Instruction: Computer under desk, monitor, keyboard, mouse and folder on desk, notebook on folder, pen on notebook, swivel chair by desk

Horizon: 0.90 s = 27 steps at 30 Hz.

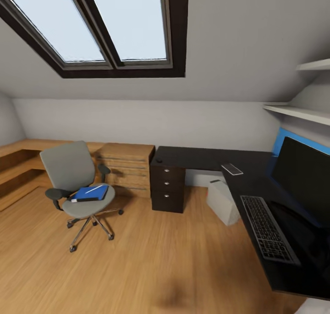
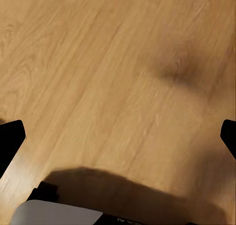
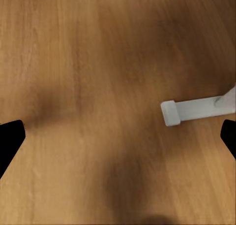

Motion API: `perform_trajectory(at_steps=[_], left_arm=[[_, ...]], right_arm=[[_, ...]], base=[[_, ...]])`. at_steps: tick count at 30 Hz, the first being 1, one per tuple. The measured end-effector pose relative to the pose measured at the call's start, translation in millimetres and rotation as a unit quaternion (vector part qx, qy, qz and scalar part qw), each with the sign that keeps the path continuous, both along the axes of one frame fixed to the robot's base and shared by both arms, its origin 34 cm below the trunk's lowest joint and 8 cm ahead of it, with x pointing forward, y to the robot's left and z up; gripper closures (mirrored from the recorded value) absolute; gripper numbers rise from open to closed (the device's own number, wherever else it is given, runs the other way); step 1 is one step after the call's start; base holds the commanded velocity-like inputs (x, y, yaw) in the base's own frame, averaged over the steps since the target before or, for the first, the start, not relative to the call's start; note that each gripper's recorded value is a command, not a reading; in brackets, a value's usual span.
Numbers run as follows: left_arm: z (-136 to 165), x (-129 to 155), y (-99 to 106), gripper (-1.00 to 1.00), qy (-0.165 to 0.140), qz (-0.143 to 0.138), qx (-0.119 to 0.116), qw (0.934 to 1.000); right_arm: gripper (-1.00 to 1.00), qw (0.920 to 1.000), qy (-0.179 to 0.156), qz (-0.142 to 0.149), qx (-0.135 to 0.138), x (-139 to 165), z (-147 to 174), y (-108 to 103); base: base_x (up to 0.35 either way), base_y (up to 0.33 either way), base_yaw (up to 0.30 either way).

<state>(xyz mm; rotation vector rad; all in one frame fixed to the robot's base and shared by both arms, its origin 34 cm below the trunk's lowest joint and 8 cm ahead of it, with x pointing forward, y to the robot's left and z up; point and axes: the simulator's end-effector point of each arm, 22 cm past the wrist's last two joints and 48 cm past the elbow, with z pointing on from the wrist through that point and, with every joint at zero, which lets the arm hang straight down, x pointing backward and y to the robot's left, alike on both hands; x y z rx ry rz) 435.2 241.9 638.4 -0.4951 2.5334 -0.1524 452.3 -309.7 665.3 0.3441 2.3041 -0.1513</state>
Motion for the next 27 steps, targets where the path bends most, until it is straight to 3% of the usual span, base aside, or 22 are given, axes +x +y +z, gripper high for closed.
perform_trajectory(at_steps=[15, 27], left_arm=[[0.1, 0.1, -0.6, -1.00, 0.000, 0.000, 0.000, 1.0000], [0.1, 0.1, -0.8, -1.00, 0.000, 0.000, -0.001, 1.0000]], right_arm=[[-1.00, 1.0000, 0.000, 0.000, 0.000, 0.1, 0.1, 0.2], [-1.00, 1.0000, 0.000, 0.000, 0.000, 0.1, 0.1, 0.3]], base=[[0.309, 0.161, 0.000], [0.329, -0.018, 0.000]])
